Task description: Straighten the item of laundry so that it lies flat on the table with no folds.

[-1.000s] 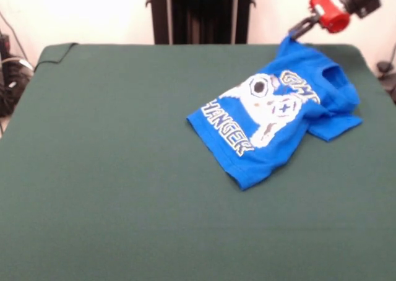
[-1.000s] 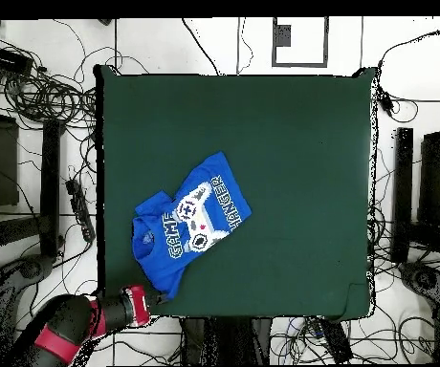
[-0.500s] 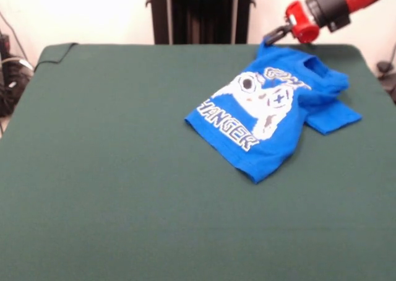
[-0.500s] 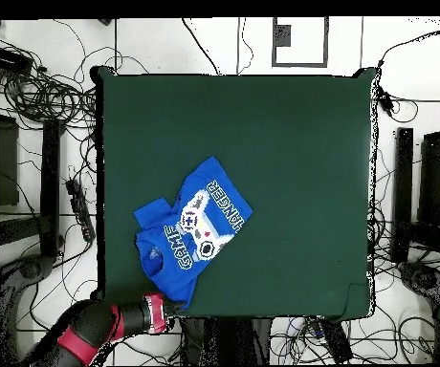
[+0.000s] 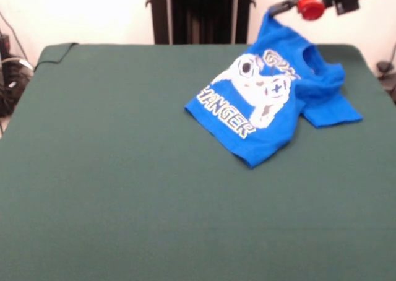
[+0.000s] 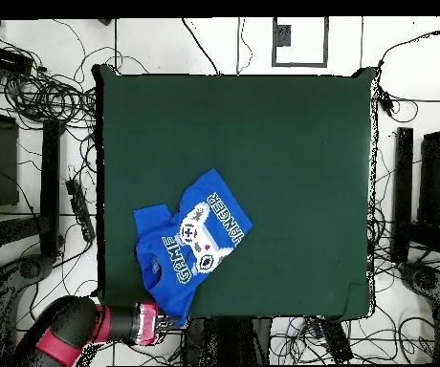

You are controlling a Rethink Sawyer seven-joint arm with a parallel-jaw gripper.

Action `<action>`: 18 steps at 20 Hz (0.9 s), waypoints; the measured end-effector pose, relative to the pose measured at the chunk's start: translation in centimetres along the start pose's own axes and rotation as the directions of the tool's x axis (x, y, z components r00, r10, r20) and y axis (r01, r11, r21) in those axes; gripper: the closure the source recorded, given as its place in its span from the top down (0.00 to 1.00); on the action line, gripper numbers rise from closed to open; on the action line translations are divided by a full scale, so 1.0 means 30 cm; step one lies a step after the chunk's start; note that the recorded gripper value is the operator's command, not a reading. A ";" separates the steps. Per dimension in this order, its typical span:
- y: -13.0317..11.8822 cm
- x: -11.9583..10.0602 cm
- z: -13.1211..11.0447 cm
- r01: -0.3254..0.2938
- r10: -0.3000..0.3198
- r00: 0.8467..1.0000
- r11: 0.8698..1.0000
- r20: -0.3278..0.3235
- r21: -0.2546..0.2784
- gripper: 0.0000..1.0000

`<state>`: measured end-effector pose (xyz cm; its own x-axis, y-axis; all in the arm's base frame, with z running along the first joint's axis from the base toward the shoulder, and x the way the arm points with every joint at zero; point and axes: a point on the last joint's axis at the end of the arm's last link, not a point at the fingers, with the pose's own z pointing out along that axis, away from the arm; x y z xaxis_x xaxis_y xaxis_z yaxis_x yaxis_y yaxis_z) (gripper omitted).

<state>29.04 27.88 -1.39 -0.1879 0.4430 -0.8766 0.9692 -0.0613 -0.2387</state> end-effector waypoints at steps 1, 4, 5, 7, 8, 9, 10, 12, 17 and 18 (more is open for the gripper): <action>0.001 -0.023 -0.024 -0.005 0.005 1.000 1.000 0.013 0.020 0.00; 0.007 -0.144 -0.129 -0.028 0.019 0.995 0.995 0.095 0.091 0.00; 0.010 -0.189 -0.164 -0.039 0.025 0.992 0.993 0.123 0.109 0.00; 0.013 -0.236 -0.200 -0.052 0.033 0.989 0.991 0.146 0.124 0.00; 0.019 -0.273 -0.227 -0.062 0.041 0.986 0.990 0.160 0.129 0.00; 0.028 -0.306 -0.253 -0.070 0.048 0.985 0.990 0.167 0.125 0.00; 0.038 -0.326 -0.270 -0.073 0.053 0.985 0.990 0.165 0.117 0.00; 0.052 -0.336 -0.284 -0.075 0.058 0.987 0.992 0.151 0.106 0.00; 0.227 -0.249 -0.274 -0.087 0.072 0.989 0.990 -0.127 -0.115 0.00; 0.247 -0.236 -0.272 -0.094 0.071 0.985 0.986 -0.160 -0.140 0.00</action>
<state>38.86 31.58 6.45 -0.0908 0.5747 -0.8133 0.9952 0.0232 -0.0947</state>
